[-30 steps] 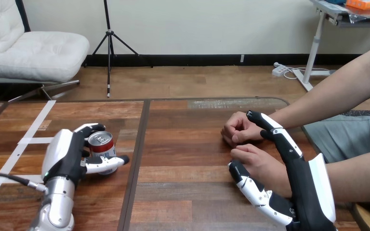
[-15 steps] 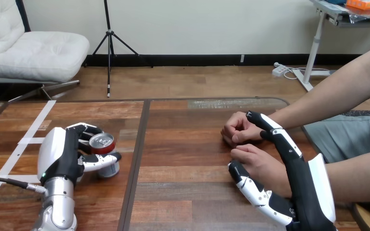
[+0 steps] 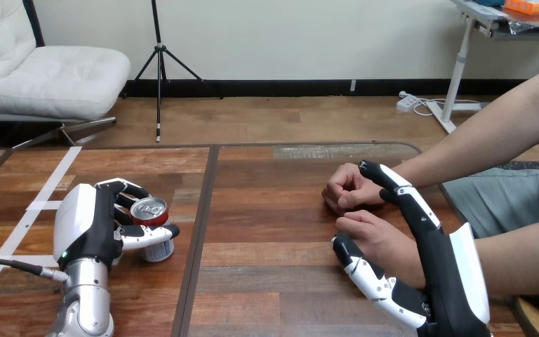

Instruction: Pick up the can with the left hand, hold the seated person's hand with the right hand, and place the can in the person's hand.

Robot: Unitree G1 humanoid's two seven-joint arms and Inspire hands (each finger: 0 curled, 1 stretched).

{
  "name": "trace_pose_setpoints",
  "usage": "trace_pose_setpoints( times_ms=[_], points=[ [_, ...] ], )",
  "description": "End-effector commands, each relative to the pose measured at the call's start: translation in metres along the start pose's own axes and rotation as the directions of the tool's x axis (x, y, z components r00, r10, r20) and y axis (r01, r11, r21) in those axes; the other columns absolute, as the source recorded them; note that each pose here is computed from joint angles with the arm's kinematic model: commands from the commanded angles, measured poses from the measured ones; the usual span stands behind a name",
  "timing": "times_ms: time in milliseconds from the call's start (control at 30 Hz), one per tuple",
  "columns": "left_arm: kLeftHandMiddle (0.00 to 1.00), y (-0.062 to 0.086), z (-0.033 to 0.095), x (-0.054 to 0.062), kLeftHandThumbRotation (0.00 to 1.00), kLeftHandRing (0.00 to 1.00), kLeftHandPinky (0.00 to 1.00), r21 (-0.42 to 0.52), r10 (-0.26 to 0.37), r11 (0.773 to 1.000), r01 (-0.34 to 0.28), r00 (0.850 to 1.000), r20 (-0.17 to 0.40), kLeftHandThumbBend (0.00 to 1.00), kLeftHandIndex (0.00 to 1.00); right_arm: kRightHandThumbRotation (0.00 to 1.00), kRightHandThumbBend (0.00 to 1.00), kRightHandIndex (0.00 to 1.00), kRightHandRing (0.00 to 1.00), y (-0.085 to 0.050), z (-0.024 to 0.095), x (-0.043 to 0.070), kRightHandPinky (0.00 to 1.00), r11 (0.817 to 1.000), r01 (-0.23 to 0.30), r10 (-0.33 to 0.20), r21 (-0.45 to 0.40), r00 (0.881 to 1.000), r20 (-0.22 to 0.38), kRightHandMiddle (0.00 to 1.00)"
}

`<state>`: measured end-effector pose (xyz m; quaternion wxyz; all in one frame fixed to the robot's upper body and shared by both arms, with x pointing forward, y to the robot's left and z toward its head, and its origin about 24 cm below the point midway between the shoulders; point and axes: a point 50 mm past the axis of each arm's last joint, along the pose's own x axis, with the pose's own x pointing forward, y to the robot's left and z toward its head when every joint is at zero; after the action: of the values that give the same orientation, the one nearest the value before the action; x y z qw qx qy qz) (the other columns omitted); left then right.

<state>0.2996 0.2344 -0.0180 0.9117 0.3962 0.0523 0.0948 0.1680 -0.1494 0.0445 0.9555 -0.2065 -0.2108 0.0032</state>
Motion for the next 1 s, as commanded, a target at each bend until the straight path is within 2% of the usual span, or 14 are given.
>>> trace_pose_setpoints(
  times_ms=[0, 967],
  points=[
    [0.46, 0.0017, 0.0094, 0.0070, 0.00, 0.42, 0.40, 0.032, 0.005, 0.999, -0.006, 0.999, 0.035, 0.73, 0.53, 0.49, 0.59, 0.85, 0.87, -0.0077, 0.0109, 0.0116, 0.85, 0.999, 0.035, -0.034, -0.016, 0.996, 0.077, 0.85],
    [0.47, 0.0029, 0.0053, 0.0043, 0.00, 0.41, 0.37, 0.032, 0.015, 0.999, -0.016, 0.999, 0.033, 0.70, 0.53, 0.48, 0.60, 0.85, 0.87, -0.0089, 0.0101, 0.0107, 0.85, 0.999, 0.037, -0.035, -0.017, 0.996, 0.082, 0.85]
  ],
)
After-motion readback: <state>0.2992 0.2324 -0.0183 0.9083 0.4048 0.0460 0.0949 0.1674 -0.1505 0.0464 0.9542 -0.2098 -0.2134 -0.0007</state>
